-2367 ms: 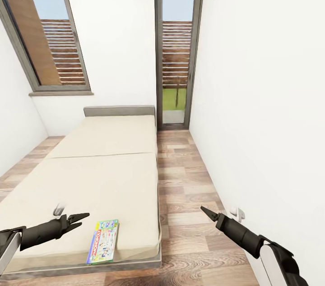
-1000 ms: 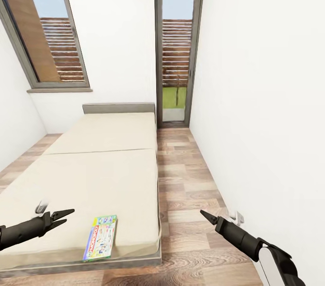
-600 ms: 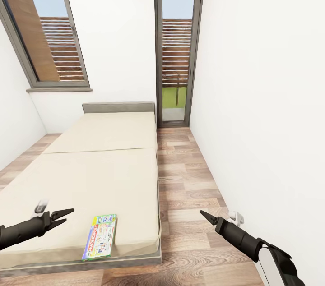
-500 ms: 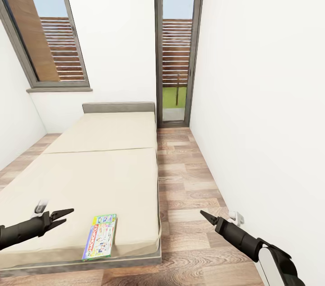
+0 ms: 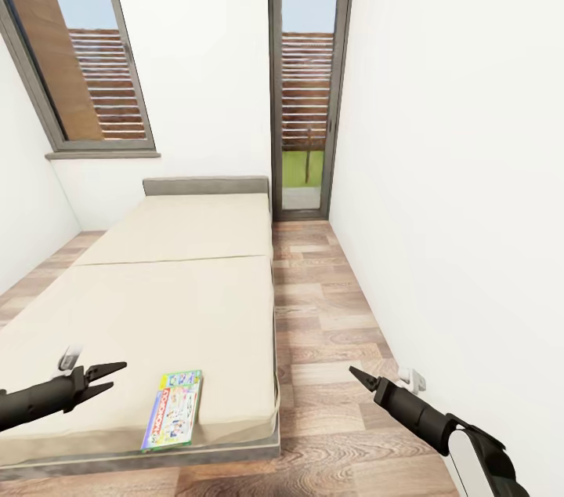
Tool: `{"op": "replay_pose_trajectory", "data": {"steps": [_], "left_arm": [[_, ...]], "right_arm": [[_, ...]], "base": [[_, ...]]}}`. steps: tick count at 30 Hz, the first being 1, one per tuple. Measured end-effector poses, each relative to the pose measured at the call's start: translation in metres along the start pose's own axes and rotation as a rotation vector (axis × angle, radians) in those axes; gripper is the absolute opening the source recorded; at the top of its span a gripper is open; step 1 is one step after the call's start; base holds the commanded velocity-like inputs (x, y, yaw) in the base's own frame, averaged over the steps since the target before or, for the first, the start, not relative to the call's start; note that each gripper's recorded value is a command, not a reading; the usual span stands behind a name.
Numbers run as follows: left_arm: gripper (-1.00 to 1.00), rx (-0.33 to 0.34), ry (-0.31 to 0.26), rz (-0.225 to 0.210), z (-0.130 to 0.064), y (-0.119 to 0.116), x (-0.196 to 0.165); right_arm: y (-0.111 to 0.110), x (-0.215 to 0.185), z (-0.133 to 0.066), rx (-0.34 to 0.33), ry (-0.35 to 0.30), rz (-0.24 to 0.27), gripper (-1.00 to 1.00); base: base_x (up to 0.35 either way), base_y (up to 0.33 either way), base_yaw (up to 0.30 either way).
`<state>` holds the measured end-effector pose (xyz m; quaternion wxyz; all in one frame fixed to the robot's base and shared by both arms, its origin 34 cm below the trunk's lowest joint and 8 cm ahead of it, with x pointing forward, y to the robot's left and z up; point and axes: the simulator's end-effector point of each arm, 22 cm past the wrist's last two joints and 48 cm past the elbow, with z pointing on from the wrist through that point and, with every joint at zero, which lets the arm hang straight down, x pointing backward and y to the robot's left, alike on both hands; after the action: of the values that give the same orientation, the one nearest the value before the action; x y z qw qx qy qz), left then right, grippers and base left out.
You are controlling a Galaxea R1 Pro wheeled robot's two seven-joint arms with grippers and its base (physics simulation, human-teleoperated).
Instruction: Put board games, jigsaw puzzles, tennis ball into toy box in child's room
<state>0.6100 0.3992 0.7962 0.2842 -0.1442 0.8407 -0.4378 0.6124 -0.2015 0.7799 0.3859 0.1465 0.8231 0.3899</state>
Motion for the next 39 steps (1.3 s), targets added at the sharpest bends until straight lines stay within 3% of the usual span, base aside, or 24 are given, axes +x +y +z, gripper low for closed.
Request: {"op": "replay_pose_trajectory", "data": {"steps": [39], "left_arm": [[1.00, -0.006, 0.004, 0.000, 0.027, 0.057, 0.027]], "right_arm": [[-0.052, 0.039, 0.024, 0.002, 0.001, -0.002, 1.00]], "base": [[-0.096, 0.000, 0.000]]}}
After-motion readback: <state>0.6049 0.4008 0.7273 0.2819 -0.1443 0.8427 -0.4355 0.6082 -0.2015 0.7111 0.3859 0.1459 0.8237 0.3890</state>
